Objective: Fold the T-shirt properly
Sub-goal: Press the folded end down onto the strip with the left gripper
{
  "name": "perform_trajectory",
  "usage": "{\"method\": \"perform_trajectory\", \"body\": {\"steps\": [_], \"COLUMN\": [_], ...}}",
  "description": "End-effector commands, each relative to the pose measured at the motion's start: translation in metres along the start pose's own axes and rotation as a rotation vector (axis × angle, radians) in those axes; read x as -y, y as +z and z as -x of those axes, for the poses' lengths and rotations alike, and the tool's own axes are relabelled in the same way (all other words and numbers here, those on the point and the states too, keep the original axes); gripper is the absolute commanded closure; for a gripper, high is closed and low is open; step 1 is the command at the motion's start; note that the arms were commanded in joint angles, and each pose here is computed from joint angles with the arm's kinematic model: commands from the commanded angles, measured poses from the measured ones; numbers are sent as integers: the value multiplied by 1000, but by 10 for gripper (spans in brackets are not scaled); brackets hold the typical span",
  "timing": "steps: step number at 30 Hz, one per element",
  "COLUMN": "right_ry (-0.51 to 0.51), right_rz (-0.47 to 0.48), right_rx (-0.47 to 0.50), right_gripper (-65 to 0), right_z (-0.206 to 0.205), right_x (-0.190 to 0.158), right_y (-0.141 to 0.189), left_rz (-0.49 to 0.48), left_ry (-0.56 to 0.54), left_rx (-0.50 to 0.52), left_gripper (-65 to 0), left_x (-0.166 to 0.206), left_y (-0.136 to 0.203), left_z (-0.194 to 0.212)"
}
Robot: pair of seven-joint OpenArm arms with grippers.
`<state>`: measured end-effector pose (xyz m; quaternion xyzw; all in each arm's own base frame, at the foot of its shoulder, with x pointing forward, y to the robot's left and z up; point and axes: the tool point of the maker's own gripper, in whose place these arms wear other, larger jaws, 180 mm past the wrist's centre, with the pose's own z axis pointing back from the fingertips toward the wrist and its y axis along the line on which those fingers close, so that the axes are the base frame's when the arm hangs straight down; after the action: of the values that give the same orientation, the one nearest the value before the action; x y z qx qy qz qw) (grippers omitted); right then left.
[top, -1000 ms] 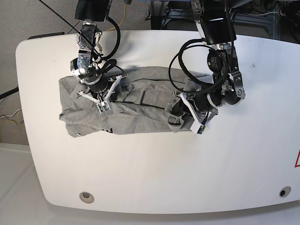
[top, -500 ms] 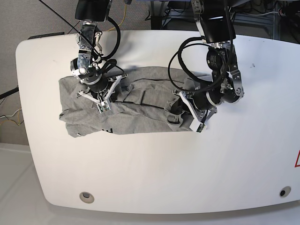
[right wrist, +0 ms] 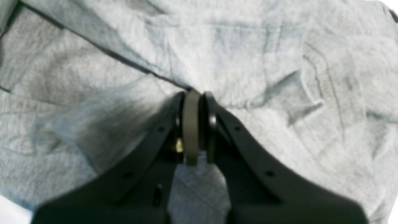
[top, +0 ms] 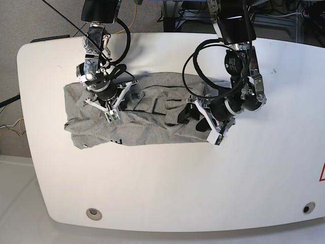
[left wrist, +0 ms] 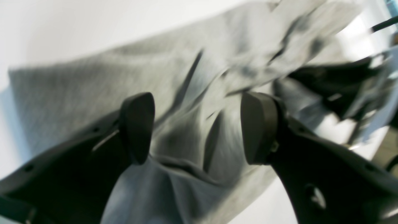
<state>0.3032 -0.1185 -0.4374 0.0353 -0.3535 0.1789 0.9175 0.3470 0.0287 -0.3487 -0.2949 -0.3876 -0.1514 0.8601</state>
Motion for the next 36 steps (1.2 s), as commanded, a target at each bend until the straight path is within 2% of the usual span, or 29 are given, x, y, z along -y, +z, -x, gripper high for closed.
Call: {"method": "perform_trajectory", "body": {"steps": [1,7,18,27,30,36], "right_ry": [41,41,42,43,44,67], "right_rz": [-19,-19,-18,-11,-8,33], "right_rx": [-221,-220,-222,-217,-212,-169], "right_gripper": [0,0,0,0,0,0], "right_z": [53,52,53,51,48,31], "right_x": [-7,-7,-7,-4,-2,14], "right_y": [2,2,3,3,3,10], "left_rz": [33,54,25,-18,-23,-32], "left_ry": [-18,-8,-65,-75,-71,-64], "left_rx": [84,108,167,120,115,125], "left_gripper": [-413,-413,-411,-409,-388,-305], "left_x": [8,12,15,-3,-5,-9], "left_y": [3,4,21,31,32,35], "left_z": [-26,-32,-52,-33,-27,-21]}}
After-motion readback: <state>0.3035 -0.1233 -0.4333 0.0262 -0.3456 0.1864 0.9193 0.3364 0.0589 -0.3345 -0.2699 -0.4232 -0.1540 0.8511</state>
